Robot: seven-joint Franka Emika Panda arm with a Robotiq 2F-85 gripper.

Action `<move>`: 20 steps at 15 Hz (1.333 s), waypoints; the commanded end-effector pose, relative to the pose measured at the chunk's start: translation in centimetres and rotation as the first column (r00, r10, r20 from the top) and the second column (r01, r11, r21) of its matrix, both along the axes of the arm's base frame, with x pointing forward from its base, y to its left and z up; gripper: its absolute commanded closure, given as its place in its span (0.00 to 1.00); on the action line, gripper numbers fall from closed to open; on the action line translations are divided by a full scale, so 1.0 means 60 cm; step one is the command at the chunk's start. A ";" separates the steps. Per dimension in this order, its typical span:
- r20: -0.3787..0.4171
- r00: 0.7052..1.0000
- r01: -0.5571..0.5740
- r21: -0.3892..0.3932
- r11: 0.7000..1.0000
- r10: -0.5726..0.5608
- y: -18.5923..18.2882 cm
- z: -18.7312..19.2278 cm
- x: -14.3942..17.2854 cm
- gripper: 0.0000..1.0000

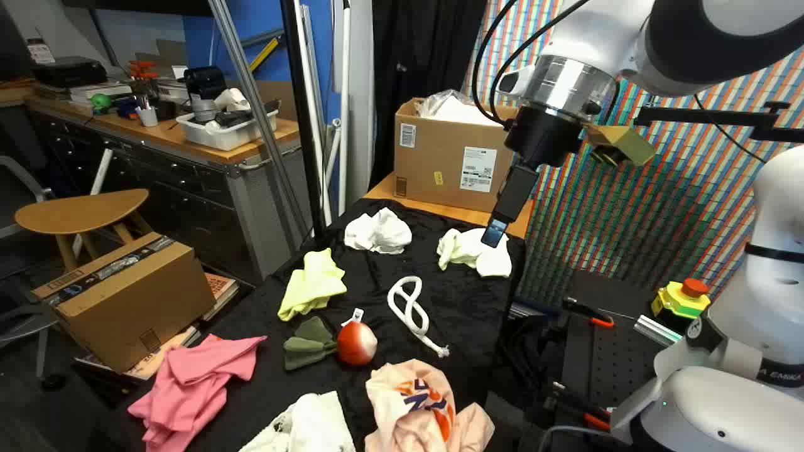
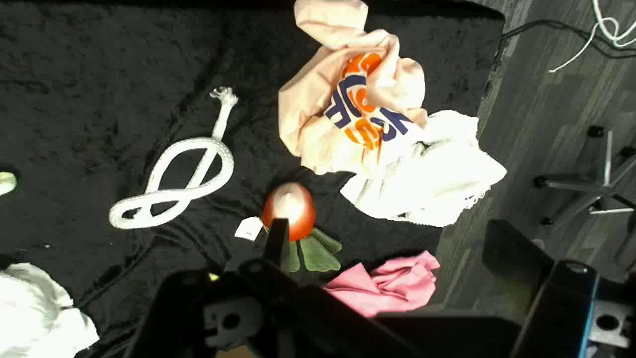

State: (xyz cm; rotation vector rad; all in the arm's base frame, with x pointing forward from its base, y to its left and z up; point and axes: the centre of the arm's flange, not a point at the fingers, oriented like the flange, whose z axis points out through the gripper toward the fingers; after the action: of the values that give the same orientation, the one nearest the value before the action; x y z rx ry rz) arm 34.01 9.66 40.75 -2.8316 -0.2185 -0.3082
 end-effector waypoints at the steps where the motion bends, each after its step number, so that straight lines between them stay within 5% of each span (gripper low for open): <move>1: 0.001 1.000 0.000 0.000 1.000 0.000 0.000 0.001 0.000 0.00; 11: 0.041 0.997 0.059 -0.038 0.997 -0.058 -0.013 0.006 0.033 0.00; 20: 0.076 0.953 0.300 -0.078 0.951 -0.294 -0.179 -0.070 0.094 0.00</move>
State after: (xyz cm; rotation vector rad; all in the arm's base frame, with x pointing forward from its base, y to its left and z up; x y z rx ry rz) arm 38.00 1.98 38.71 -2.9232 0.0841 -0.4305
